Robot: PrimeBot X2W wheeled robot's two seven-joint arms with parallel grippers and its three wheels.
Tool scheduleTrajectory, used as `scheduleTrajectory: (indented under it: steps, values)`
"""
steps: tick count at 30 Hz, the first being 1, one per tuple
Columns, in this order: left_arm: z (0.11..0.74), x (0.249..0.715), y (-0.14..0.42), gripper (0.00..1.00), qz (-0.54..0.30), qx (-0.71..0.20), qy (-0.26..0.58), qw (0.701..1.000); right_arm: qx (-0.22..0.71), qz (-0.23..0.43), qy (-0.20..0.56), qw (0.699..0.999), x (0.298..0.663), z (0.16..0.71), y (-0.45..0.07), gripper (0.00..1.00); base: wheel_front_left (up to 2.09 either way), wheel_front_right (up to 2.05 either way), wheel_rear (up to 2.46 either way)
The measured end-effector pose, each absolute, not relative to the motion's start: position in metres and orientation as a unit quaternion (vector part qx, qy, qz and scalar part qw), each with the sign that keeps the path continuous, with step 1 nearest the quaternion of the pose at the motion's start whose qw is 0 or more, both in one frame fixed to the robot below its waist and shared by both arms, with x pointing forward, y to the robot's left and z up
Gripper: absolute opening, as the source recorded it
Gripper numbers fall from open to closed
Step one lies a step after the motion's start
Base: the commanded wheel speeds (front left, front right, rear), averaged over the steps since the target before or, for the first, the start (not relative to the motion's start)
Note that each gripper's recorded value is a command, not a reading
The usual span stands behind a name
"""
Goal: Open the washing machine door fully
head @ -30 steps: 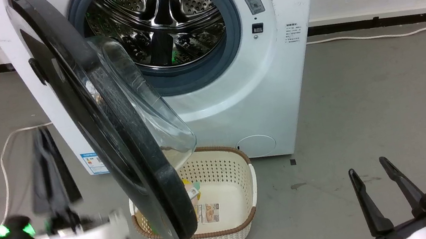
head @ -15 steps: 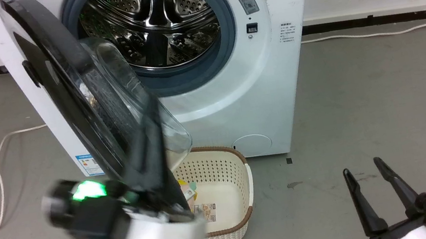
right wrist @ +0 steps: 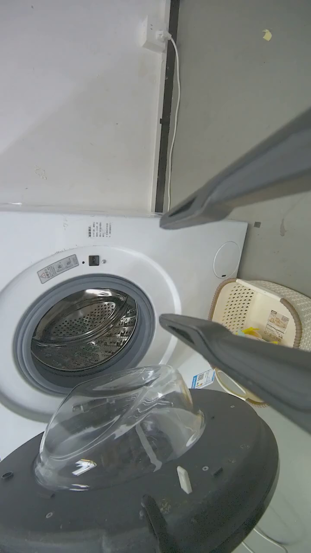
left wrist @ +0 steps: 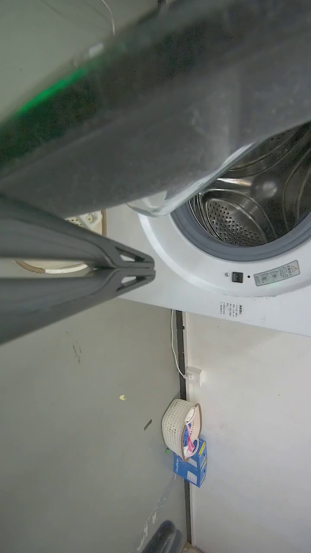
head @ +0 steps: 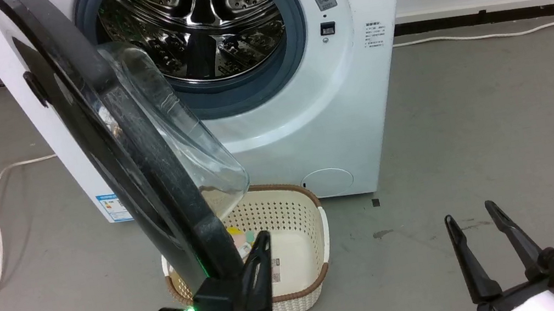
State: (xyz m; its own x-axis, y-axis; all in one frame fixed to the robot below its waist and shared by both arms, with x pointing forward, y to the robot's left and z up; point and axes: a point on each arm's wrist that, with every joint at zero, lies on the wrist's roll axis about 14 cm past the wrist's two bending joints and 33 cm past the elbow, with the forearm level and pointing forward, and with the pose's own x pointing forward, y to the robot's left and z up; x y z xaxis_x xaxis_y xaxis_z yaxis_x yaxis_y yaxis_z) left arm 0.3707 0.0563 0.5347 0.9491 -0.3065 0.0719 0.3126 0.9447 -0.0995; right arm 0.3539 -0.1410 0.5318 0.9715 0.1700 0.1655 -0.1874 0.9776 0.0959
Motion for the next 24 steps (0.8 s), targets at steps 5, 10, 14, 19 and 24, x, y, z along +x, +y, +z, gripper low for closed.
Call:
scheduleTrajectory:
  steps: [5,10,14,19,24]
  values:
    - [0.526,0.373,0.080,0.00,-0.117,-0.052,-0.029,0.991,0.057,0.102,-0.078,0.990,0.357,0.532,-0.133,1.00,0.00,0.00,0.00]
    - [0.527,0.368,0.097,0.00,-0.094,-0.052,-0.035,0.994,0.062,0.127,-0.078,0.987,0.360,0.533,-0.117,1.00,0.00,0.00,0.00]
    - [0.527,0.359,0.119,0.00,-0.067,-0.042,-0.037,0.996,0.066,0.155,-0.076,0.983,0.363,0.533,-0.098,1.00,0.00,0.00,0.00]
    - [0.522,0.343,0.150,0.00,-0.021,-0.040,-0.028,0.999,0.071,0.197,-0.072,0.975,0.365,0.533,-0.070,1.00,0.00,0.00,0.00]
    - [0.518,0.326,0.179,0.00,0.027,-0.054,-0.022,0.998,0.077,0.240,-0.067,0.965,0.368,0.532,-0.040,1.00,0.00,0.00,0.00]
